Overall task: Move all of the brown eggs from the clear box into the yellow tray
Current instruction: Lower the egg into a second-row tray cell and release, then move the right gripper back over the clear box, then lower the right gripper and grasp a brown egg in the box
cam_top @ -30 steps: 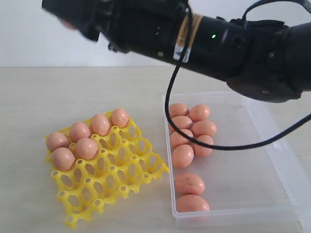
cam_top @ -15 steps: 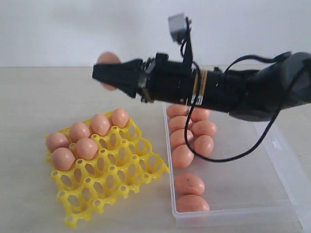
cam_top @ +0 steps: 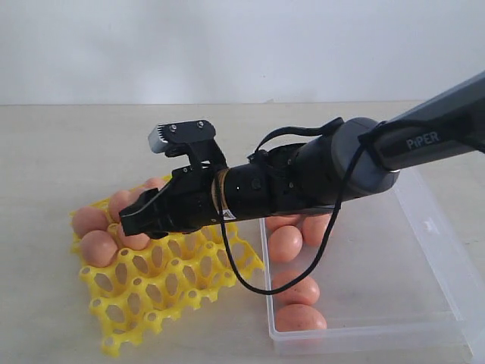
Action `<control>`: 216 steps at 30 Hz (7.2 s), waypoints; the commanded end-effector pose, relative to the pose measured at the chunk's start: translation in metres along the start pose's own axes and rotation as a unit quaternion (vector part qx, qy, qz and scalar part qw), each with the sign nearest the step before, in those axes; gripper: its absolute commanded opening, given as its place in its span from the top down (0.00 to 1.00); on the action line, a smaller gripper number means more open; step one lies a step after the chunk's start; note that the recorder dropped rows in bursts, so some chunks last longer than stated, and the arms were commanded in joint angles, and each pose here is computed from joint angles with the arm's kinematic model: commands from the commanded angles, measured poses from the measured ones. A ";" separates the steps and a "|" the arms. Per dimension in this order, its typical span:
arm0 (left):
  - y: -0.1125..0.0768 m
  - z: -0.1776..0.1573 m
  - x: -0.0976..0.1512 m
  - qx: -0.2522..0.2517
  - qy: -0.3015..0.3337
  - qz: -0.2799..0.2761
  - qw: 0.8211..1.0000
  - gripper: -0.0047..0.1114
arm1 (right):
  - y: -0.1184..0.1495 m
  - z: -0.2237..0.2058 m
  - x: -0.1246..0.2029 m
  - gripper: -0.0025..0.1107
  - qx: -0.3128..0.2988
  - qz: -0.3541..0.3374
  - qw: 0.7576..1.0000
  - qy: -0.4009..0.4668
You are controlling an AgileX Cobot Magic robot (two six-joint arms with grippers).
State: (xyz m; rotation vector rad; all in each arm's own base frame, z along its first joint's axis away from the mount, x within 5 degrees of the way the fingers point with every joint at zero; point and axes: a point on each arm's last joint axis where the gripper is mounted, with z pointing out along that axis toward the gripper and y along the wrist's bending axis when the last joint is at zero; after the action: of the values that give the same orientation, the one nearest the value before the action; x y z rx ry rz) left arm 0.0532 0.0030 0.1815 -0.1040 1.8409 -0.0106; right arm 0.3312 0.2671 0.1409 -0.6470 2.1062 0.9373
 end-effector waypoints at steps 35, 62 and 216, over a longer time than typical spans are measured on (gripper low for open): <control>0.000 0.000 0.000 -0.001 -0.003 0.001 1.000 0.92 | -0.015 0.010 0.004 0.52 0.050 -0.042 0.998 0.011; 0.000 0.000 0.000 -0.001 -0.003 0.001 1.000 0.92 | 0.047 -0.077 -0.091 0.53 0.040 -0.090 0.987 -0.124; 0.000 0.000 0.000 -0.001 -0.003 0.001 1.000 0.92 | -0.033 -0.129 -0.044 0.98 0.048 -0.091 0.920 0.377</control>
State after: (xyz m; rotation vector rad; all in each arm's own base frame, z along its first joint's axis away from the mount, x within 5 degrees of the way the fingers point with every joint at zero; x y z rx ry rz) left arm 0.0532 0.0030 0.1815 -0.1040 1.8409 -0.0106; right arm 0.3316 0.1538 0.2042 -1.3139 2.6861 0.5172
